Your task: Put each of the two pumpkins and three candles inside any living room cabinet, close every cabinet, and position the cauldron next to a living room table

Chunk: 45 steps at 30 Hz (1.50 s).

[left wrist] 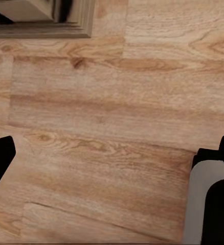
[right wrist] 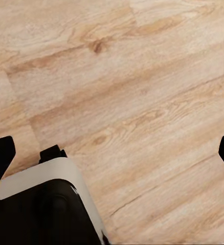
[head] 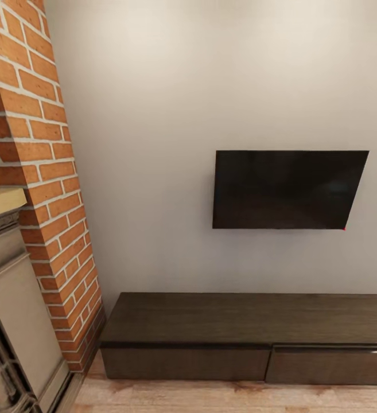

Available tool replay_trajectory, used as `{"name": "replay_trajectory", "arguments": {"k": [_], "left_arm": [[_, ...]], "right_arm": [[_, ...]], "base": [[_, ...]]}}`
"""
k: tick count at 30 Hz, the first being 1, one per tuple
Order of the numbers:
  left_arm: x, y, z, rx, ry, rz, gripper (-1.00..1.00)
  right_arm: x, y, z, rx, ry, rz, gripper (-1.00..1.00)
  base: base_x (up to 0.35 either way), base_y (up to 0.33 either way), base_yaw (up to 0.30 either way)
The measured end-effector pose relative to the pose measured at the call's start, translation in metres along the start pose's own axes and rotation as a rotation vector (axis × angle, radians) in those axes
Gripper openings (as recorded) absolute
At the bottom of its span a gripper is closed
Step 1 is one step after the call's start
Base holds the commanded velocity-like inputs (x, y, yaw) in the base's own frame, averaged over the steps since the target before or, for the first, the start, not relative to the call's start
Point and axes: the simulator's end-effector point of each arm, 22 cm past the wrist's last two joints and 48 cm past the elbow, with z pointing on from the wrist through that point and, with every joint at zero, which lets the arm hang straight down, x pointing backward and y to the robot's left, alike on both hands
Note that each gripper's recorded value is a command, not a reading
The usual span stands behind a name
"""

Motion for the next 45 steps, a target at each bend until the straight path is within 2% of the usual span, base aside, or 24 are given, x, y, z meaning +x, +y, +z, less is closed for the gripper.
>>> {"name": "replay_trajectory", "arguments": {"k": [10, 15, 32, 45], "left_arm": [[0.044, 0.004, -0.020, 0.004, 0.020, 0.017, 1.00], [0.058, 0.005, -0.027, 0.007, 0.037, 0.025, 1.00], [0.080, 0.009, -0.046, 0.009, 0.067, 0.038, 1.00], [0.082, 0.006, -0.046, 0.010, 0.070, 0.033, 1.00]], "right_arm": [[0.047, -0.021, -0.008, 0.032, 0.068, -0.030, 1.00], [0.056, -0.026, -0.013, 0.036, 0.079, -0.038, 1.00], [0.059, -0.037, -0.023, 0.041, 0.080, -0.054, 1.00], [0.073, -0.041, -0.024, 0.044, 0.095, -0.065, 1.00]], "base": [[0.000, 0.000, 0.000], [0.000, 0.000, 0.000], [0.000, 0.000, 0.000], [0.000, 0.000, 0.000]]}}
